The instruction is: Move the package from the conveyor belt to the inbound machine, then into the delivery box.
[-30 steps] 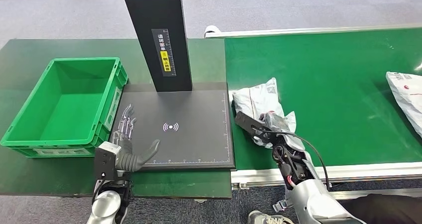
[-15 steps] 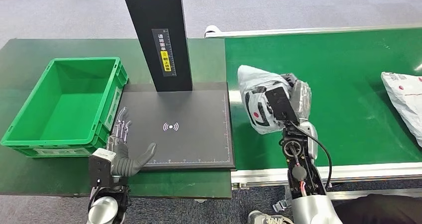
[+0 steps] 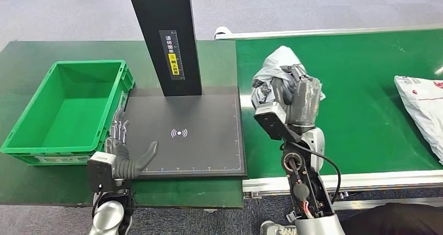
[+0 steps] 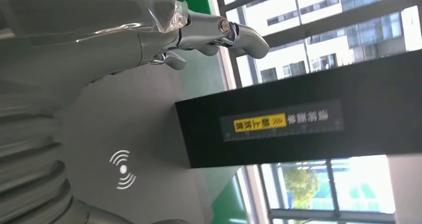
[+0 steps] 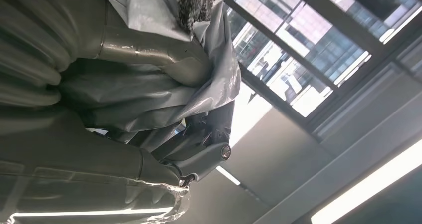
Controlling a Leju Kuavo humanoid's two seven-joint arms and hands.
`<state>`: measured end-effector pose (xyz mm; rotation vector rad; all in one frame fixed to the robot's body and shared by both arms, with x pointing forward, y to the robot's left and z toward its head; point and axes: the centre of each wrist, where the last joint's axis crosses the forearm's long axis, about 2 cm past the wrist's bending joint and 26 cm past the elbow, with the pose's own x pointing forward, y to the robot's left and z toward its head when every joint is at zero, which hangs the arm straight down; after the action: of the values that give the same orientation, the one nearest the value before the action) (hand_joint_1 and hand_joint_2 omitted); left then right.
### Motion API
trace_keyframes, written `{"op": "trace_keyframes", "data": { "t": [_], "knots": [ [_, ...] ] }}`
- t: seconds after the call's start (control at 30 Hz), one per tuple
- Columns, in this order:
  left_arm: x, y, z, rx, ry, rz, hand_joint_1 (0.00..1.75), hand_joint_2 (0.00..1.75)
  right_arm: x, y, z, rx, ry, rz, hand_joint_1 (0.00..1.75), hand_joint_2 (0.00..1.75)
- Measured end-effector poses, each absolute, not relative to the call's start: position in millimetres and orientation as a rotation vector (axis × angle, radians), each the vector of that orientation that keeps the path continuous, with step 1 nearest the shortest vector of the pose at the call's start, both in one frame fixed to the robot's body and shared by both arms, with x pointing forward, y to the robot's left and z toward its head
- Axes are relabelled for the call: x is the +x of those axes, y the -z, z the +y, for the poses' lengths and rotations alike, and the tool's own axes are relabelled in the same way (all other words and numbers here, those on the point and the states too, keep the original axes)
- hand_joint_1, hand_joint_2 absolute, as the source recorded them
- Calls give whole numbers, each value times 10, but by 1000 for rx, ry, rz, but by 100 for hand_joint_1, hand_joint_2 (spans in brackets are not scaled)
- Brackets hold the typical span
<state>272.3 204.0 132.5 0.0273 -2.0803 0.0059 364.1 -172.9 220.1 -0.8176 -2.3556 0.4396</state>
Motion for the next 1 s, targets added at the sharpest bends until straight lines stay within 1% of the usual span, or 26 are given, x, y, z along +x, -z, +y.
{"op": "trace_keyframes", "data": {
  "t": [0.1, 0.23, 0.33, 0.43, 0.67, 1.0],
  "knots": [
    [2764, -1353, 2044, 20, -72, -2100, 0, 175, 3630, -2154, -1529, -801, -589, -2371, 175, 175],
    [2809, -1368, 2058, 4, -155, -2114, 0, 175, 3616, -2002, -1163, -716, -930, -2339, 175, 175],
    [2810, -1343, 2080, -2, -183, -2111, 0, 175, 3563, -1812, -901, -598, -1186, -2235, 175, 175],
    [2782, -1300, 2107, 2, -190, -2103, 0, 175, 3502, -1622, -749, -516, -1362, -2114, 175, 175],
    [2747, -1252, 2156, 15, -186, -2091, 0, 175, 3494, -1494, -673, -483, -1499, -2040, 175, 175],
    [2742, -1241, 2180, 21, -181, -2090, 0, 175, 3498, -1443, -663, -478, -1545, -2012, 175, 175]
  ]
}}
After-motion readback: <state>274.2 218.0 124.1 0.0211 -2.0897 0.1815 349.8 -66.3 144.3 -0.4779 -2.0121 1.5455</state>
